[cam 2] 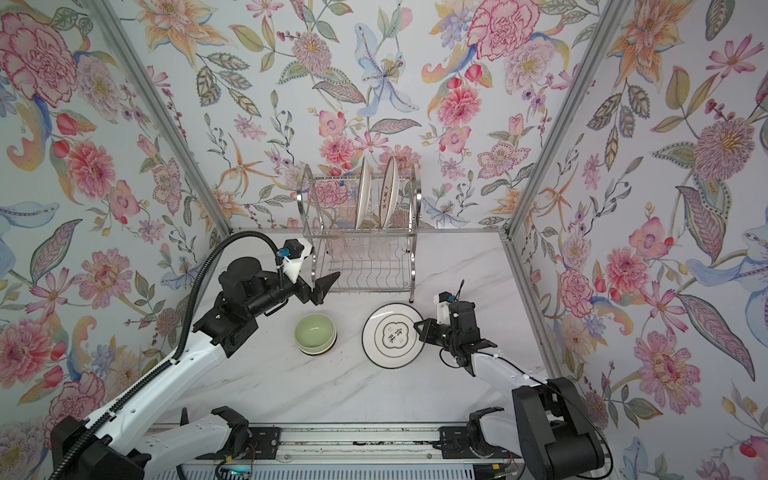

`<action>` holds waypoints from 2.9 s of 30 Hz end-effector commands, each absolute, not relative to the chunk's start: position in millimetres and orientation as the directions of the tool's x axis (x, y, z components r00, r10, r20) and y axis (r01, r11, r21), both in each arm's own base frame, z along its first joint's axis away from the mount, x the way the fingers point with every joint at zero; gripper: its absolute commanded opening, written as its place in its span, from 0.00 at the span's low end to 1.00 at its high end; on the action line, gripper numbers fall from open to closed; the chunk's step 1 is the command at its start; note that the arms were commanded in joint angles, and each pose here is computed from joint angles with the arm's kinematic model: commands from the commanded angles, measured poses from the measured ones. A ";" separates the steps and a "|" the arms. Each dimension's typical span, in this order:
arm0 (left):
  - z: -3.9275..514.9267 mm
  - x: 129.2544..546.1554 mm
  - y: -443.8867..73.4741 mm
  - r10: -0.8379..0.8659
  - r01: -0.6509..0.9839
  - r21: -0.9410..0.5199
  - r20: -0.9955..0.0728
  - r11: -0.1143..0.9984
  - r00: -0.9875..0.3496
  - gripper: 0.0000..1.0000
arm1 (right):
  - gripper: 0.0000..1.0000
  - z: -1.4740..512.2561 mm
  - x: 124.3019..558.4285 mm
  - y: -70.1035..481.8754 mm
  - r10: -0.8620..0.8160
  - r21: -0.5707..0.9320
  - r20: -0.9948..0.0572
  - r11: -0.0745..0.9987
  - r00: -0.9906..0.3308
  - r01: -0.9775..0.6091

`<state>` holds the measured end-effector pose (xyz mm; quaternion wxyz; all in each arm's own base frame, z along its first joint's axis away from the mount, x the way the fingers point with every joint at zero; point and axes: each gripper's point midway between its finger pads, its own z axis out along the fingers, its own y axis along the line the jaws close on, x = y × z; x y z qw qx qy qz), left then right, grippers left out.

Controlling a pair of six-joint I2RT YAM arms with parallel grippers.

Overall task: Unload the mixed dishes from the dish rack
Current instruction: 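Open the left gripper and move it toward the rack while right lowers plate, then set the white plate flat on the table, open right gripper, while left reaches rack, then close the left gripper on the rim of the nearest orange-sunburst plate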

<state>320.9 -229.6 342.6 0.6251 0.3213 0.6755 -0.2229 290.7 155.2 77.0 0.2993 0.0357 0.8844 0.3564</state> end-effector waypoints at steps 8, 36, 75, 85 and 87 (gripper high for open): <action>367.2 334.4 -232.8 0.114 0.711 0.101 -0.993 0.696 0.030 0.99 | 0.01 67.4 294.1 157.6 0.346 0.714 -0.460 0.691 -0.818 -0.110; 388.9 345.9 -233.4 0.125 0.685 0.144 -0.989 0.714 0.078 0.99 | 0.81 49.2 294.6 123.3 0.358 0.577 -0.432 0.815 -0.828 0.051; 421.6 444.7 -319.9 0.099 0.613 0.156 -0.987 0.774 0.126 0.58 | 0.99 285.0 283.7 169.6 0.132 0.186 -0.982 0.822 -0.138 -0.538; 417.1 459.0 -321.1 0.062 0.576 0.114 -0.992 0.809 0.110 0.45 | 0.99 285.9 281.3 168.2 0.118 0.166 -0.985 0.825 -0.123 -0.541; 415.9 459.9 -322.8 0.057 0.575 0.108 -0.993 0.811 0.107 0.43 | 0.99 287.4 280.4 166.8 0.117 0.161 -0.986 0.827 -0.116 -0.538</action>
